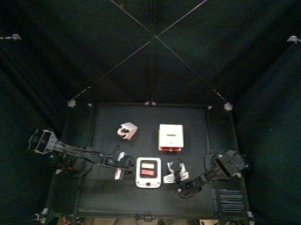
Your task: Put rice left of other rice
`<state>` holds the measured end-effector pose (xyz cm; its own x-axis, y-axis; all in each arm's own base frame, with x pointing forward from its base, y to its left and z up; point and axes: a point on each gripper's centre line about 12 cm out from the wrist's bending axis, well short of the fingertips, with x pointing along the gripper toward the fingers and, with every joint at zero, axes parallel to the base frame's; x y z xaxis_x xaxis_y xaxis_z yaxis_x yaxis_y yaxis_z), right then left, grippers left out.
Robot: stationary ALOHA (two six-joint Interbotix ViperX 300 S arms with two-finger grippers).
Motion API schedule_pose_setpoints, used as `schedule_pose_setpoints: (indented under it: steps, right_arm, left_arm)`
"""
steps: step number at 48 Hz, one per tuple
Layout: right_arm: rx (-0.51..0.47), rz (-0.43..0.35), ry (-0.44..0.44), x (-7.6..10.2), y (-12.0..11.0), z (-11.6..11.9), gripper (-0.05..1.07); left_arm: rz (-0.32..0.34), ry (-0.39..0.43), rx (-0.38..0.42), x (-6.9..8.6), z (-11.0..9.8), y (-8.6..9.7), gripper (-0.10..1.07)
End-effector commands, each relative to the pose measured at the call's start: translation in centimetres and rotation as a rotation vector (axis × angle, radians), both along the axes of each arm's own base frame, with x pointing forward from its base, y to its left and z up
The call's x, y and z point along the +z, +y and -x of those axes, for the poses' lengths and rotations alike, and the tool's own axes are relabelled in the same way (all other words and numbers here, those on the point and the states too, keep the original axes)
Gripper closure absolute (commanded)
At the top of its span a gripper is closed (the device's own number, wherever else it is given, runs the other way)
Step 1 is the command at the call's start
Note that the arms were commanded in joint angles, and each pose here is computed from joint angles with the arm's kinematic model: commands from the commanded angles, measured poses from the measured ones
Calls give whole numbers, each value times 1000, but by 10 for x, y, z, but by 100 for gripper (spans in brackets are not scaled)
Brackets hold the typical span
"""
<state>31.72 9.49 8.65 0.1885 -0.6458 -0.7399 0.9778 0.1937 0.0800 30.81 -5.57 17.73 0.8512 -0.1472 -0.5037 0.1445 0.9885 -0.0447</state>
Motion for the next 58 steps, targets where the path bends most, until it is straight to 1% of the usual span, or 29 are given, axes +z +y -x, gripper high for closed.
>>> schedule_pose_setpoints:
  steps: [1,12,24,41,50,58]
  right_arm:
    - [-2,-20,-23,6,0,-4,25]
    - [7,-39,-28,5,1,-5,16]
    - [7,-53,-38,8,2,-6,16]
    - [20,-73,-73,23,4,-6,16]
    - [75,-79,-56,35,7,-9,16]
    - [123,-84,-44,51,5,-10,16]
  left_arm:
    - [4,-23,1,5,-4,-1,24]
    - [3,-21,2,5,-3,0,24]
    - [3,-20,1,4,-3,0,24]
    - [4,-19,1,4,-3,0,24]
    - [3,-20,2,4,-3,0,24]
    - [5,-21,1,5,-3,0,24]
